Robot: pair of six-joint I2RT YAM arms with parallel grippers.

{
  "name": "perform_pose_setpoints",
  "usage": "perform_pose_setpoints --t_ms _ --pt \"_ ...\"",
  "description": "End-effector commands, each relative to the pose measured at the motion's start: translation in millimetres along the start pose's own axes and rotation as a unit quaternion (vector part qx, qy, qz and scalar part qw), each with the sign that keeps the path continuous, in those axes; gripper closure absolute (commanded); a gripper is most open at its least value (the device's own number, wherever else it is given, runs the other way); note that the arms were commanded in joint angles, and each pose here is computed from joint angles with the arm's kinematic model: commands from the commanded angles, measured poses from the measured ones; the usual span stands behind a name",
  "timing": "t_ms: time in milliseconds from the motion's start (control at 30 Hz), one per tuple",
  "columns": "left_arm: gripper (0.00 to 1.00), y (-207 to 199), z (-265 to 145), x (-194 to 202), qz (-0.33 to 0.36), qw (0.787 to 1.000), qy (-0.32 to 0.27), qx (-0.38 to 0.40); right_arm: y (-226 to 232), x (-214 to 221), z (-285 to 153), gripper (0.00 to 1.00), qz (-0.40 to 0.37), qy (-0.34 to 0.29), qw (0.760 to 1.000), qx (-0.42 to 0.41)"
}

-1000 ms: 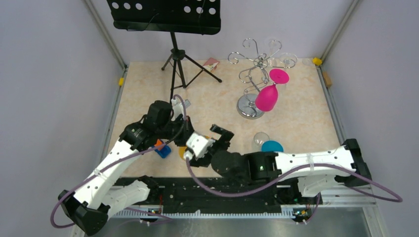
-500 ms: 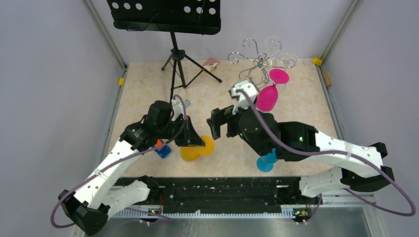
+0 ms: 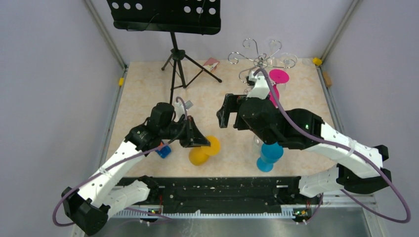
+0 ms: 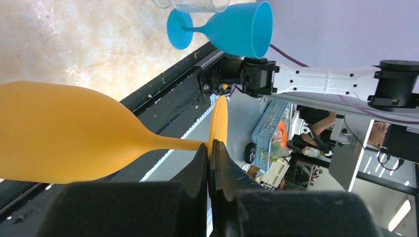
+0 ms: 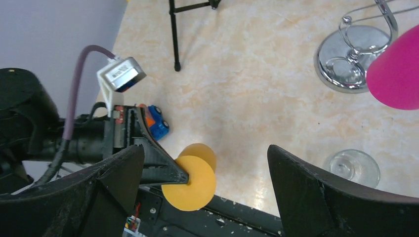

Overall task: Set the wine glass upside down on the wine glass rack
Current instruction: Turn the wine glass upside down at the wine rack.

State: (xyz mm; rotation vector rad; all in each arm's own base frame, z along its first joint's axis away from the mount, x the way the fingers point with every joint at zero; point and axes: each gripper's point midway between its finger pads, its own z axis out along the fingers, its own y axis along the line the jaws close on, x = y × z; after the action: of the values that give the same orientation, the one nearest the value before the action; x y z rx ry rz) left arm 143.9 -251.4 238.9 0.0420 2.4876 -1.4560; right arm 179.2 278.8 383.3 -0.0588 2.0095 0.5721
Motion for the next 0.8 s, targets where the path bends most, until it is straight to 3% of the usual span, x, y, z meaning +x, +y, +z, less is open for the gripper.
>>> perform_pose_setpoints --t_ms 0,333,767 --pt "1.0 -28.6 -6.2 -13.4 0.016 0.998 -0.026 0.052 -15.8 -5.9 -5.8 0.03 0.037 0.018 0.999 0.021" --pt "1.0 -37.1 -9.1 -19.5 0.01 0.998 -0.034 0.053 -38.1 21.6 -7.8 0.03 0.059 0.038 0.997 0.032" --pt "1.0 -52.8 -2.3 -32.5 -0.02 0.996 -0.036 0.074 -48.4 8.4 -25.6 0.03 0.085 0.015 0.996 0.011"
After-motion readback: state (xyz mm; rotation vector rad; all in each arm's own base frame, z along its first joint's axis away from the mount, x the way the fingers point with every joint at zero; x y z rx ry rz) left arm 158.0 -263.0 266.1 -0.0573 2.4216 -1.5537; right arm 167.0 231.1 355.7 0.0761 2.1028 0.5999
